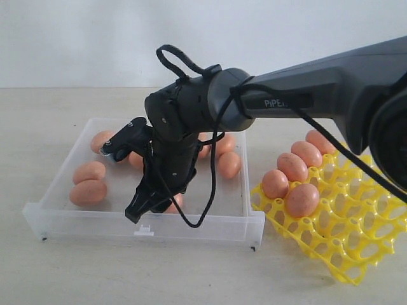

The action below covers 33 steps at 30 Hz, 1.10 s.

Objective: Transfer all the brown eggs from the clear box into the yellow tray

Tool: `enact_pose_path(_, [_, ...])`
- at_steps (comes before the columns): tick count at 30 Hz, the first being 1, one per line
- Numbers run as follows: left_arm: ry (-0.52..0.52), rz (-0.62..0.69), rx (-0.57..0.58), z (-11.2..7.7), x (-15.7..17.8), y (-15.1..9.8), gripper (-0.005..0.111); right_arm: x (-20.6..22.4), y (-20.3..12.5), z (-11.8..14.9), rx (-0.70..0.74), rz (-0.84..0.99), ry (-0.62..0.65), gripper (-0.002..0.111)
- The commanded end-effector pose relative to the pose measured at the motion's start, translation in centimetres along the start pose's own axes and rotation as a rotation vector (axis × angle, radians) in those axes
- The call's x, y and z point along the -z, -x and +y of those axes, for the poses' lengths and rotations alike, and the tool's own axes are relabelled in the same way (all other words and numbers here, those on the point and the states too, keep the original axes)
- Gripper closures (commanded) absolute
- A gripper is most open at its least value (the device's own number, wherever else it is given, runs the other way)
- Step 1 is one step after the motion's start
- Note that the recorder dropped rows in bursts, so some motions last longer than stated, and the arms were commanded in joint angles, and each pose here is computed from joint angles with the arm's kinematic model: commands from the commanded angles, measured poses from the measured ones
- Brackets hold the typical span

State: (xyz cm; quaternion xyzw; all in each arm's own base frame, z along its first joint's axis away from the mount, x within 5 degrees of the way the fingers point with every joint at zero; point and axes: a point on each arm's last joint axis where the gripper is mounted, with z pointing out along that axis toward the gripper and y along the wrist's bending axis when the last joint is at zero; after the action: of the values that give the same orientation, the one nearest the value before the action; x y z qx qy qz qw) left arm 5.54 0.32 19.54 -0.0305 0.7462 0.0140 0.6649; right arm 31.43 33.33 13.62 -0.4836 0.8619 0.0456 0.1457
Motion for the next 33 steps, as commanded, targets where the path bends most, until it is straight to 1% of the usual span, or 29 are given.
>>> enact_pose_path(1, [0.001, 0.000, -0.004, 0.0, 0.0, -0.1, 0.111, 0.9, -0.1, -0.7, 0.002, 0.006, -0.040, 0.108])
enact_pose_path(3, [0.001, 0.000, -0.004, 0.0, 0.0, -0.1, 0.111, 2.3, 0.4, -1.1, -0.013, -0.044, -0.084, 0.108])
enact_pose_path(7, [0.001, 0.000, -0.004, 0.0, 0.0, -0.1, 0.111, 5.8, 1.1, -2.7, -0.115, -0.163, -0.162, 0.108])
enact_pose_path(11, [0.001, 0.000, -0.004, 0.0, 0.0, -0.1, 0.111, 9.1, -0.1, -4.0, -0.172, -0.339, -0.192, 0.108])
enact_pose_path(14, [0.001, 0.000, -0.004, 0.0, 0.0, -0.1, 0.111, 10.7, -2.7, -4.6, -0.213, -0.434, -0.199, 0.108])
enact_pose_path(17, [0.001, 0.000, -0.004, 0.0, 0.0, -0.1, 0.111, 11.0, -6.5, -5.5, -0.263, -0.460, -0.212, 0.108])
enact_pose_path(22, [0.001, 0.000, -0.004, 0.0, 0.0, -0.1, 0.111, 10.7, -12.2, -8.7, -0.371, -0.482, -0.274, 0.108])
enact_pose_path(27, [0.001, 0.000, -0.004, 0.0, 0.0, -0.1, 0.111, 10.0, -15.4, -11.0, -0.456, -0.478, -0.320, 0.108])
enact_pose_path(33, [0.001, 0.000, -0.004, 0.0, 0.0, -0.1, 0.111, 10.2, -17.1, -13.1, -0.511, -0.478, -0.366, 0.108])
